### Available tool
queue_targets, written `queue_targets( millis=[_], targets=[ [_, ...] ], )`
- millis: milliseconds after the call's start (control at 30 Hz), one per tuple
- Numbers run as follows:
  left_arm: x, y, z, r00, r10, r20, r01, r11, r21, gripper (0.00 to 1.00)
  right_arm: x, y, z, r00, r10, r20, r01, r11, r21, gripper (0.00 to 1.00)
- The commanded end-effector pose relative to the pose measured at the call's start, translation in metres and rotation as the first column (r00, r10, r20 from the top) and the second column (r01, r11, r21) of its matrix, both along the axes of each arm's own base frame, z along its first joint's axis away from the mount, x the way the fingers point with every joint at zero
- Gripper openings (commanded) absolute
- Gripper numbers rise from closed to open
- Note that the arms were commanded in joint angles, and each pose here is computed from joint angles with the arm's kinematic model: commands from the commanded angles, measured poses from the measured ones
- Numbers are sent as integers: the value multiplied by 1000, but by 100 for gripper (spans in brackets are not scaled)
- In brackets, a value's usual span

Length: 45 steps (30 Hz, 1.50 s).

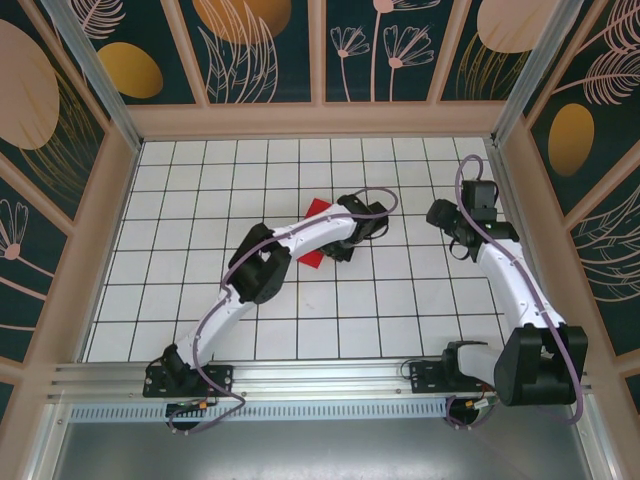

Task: Fold a paper plane with a square sheet of paper (fold left side to right side)
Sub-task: Turn over the paper at the center of the table, then rotate the paper at the center of the table.

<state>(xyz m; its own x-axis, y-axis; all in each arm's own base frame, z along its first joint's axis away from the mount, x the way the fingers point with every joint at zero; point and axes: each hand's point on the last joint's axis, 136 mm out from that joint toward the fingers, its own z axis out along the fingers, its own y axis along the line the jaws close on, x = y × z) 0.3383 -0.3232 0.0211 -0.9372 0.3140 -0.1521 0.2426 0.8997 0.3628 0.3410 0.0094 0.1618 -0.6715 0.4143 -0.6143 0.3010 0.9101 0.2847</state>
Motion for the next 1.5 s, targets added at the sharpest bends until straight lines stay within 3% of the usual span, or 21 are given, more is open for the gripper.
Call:
queue_targets(
  millis=[0, 167, 333, 500, 600, 733, 1233, 1467],
  targets=[
    [15, -22, 29, 999, -49, -10, 47, 989, -137, 47, -4, 12, -15, 997, 63, -36, -61, 997, 47, 71],
    [38, -32, 81, 997, -56, 48, 71, 912, -404, 56, 7, 58, -28, 980, 197, -18, -188, 954, 234, 71],
    [60, 14, 127, 990, 64, 124, 31, 767, -641, 65, 32, 124, -33, 954, 300, -20, -280, 910, 307, 72],
    [68, 79, 118, 979, 192, 66, -59, 577, -814, 68, 64, 186, -49, 930, 363, -64, -325, 890, 320, 85],
    [66, 113, 105, 964, 263, 48, -100, 519, -849, 70, 81, 214, -62, 919, 381, -100, -340, 896, 285, 95],
    [59, 142, 99, 940, 341, 29, -134, 444, -886, 70, 98, 242, -77, 907, 395, -144, -355, 903, 240, 99],
    [45, 159, 91, 926, 375, 39, -152, 465, -872, 72, 106, 282, -121, 879, 408, -247, -362, 908, 212, 99],
    [44, 160, 95, 926, 373, 51, -142, 472, -870, 73, 109, 321, -106, 832, 530, -162, -483, 836, 259, 99]
  ],
)
